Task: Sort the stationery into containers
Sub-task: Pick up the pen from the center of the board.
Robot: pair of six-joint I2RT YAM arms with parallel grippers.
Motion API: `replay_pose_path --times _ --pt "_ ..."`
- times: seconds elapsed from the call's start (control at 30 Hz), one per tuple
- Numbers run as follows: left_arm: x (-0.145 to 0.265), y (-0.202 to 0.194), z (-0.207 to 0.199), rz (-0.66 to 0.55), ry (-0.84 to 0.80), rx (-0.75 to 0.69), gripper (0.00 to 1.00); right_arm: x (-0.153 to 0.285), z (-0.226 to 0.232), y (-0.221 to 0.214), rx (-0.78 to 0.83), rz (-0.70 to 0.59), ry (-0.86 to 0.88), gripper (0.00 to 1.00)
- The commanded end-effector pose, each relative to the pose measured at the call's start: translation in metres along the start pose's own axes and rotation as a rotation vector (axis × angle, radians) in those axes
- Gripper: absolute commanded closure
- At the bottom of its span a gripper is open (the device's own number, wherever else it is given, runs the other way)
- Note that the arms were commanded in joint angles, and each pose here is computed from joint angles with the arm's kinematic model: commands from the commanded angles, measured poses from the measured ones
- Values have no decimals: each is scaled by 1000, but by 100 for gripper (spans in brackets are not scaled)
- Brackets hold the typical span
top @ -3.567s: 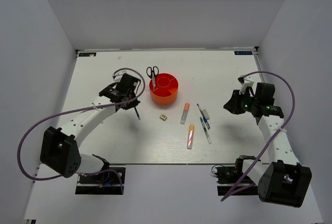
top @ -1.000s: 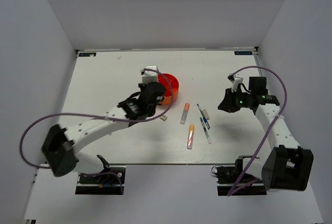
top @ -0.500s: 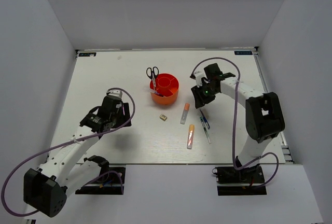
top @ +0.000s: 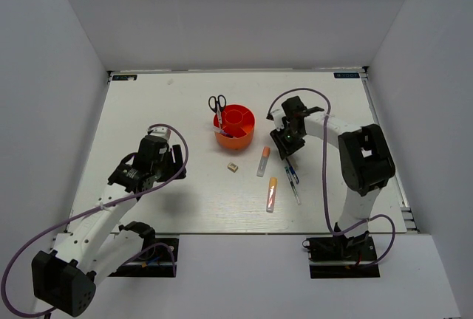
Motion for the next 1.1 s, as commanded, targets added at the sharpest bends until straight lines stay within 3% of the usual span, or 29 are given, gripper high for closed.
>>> replay_pose_path --times 0.0,0.13,0.23,0.4,0.53,0.67,0.93,1.07 --pt "3 3 -2 -10 -18 -6 23 -5 2 9 34 0 -32 55" --pt "3 3 -1 -14 -11 -5 23 -15 7 5 60 45 -44 60" --pt "3 3 0 -17 -10 -5 23 -19 11 0 70 70 -40 70" --pt "3 3 0 -17 -9 -8 23 -21 18 -9 56 94 6 100" --pt "4 4 0 -23 -9 -7 23 -14 22 -4 54 67 35 100" --pt "3 3 1 -25 -11 -5 23 17 27 18 74 -39 71 100" --pt "3 3 2 -28 -7 -12 23 124 17 121 137 -405 36 100" --pt "1 3 3 -28 3 -16 23 147 8 167 73 -579 28 100"
Point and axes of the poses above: each gripper's point midway between its finger pads, its own x axis back along the fingers, its own z axis along the line the jaws close on, y = z × x, the point moved 6 cm from there along x, back along the fingers, and after that the axes turned 15 degrees about x, right-handed, at the moved point
